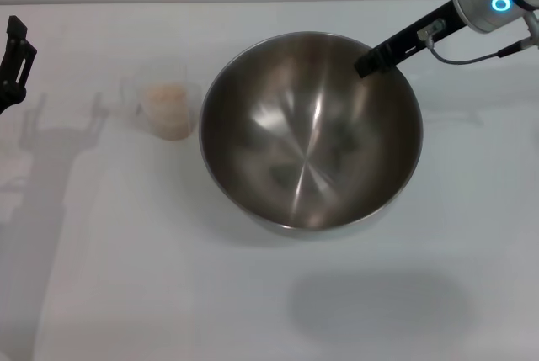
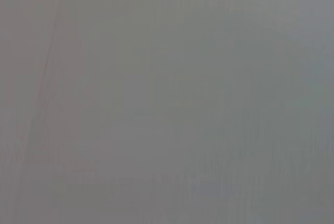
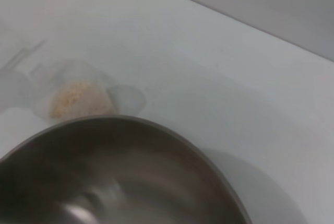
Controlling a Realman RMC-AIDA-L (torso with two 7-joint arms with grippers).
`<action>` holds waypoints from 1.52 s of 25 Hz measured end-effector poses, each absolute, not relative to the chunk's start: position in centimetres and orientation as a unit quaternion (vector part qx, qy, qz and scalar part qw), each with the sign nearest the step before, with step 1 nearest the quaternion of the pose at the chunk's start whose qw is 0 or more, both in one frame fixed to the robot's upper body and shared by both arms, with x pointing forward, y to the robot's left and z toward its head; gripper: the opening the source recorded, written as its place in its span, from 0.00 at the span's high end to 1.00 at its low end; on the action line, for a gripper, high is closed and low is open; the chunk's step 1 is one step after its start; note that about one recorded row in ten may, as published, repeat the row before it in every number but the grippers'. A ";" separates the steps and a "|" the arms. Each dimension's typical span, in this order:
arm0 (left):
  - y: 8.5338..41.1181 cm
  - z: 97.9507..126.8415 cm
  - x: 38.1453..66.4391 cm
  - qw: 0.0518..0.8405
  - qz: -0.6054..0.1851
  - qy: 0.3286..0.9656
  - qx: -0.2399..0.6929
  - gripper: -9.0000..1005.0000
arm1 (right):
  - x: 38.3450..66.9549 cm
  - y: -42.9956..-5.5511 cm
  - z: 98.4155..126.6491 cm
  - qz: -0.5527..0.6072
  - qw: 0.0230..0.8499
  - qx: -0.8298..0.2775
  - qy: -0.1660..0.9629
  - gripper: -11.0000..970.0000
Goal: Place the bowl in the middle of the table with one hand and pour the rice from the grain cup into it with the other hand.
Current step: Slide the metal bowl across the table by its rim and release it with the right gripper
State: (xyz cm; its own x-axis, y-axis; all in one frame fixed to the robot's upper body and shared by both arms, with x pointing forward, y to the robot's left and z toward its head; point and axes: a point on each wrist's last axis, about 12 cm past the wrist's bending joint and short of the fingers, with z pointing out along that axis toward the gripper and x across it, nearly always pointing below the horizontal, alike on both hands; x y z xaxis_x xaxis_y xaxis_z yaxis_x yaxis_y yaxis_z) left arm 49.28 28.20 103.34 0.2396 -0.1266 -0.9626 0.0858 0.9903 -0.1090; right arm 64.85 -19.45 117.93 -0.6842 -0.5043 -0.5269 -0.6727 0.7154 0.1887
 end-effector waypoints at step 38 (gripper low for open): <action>28.4 103.3 49.3 0.786 -0.062 0.615 -0.016 0.26 | 65.4 -15.9 117.8 0.139 0.244 -0.377 0.883 0.66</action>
